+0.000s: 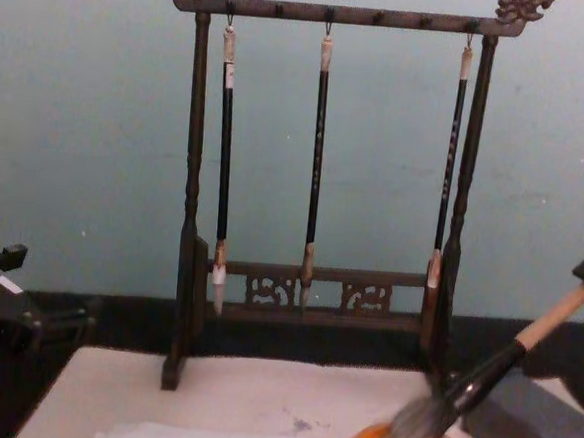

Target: Pick up the brush from the inkstone, write on the paper, then place the brush back to its original position.

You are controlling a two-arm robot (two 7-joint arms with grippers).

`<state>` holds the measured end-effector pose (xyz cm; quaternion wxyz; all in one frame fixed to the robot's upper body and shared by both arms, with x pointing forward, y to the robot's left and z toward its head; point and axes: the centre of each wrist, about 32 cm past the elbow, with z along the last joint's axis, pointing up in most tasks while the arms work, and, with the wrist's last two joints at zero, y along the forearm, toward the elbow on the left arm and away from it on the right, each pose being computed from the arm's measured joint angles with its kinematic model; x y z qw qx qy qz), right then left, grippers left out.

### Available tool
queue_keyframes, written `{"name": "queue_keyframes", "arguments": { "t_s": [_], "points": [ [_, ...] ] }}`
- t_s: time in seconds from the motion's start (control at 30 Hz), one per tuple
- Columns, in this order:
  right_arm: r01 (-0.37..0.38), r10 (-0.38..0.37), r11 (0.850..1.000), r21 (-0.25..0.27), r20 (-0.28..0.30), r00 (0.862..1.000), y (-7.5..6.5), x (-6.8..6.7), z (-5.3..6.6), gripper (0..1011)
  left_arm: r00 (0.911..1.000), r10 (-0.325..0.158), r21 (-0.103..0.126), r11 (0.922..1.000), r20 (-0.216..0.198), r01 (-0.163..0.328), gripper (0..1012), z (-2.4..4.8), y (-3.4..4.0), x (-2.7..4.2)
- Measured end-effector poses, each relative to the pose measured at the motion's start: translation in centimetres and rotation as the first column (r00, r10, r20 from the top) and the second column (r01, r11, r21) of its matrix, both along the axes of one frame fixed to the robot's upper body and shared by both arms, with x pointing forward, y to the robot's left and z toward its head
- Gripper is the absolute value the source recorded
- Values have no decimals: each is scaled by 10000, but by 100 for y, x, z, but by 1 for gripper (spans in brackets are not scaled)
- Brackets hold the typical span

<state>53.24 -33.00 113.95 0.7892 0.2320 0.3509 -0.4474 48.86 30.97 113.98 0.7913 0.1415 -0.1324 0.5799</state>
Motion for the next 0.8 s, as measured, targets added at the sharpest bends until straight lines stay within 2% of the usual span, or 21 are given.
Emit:
{"name": "queue_keyframes", "arguments": {
  "t_s": [0.2,0.4,0.43,0.53,0.67,0.8],
  "points": [
    [-184,192,9996,-227,347,9992,-2,-20,130,171,10000,0,0,10000,0,0,1010,0,0,0],
    [-473,643,9900,-1326,1272,9898,24,-93,362,171,10000,0,0,10000,0,0,1010,0,0,0],
    [-520,775,9851,-1636,1536,9851,42,-117,435,171,10000,-1,-1,10000,0,1,1010,0,0,0],
    [-625,1035,9760,-2088,1918,9760,76,-145,548,171,10000,0,0,10000,0,0,1010,0,0,0],
    [-828,1553,9570,-2780,2501,9557,150,-189,715,171,10000,0,0,10000,0,0,1010,0,0,0],
    [-850,2022,9333,-3488,3151,9272,276,-280,873,171,10000,-1,0,10000,0,1,1010,0,0,0]
  ]
}}
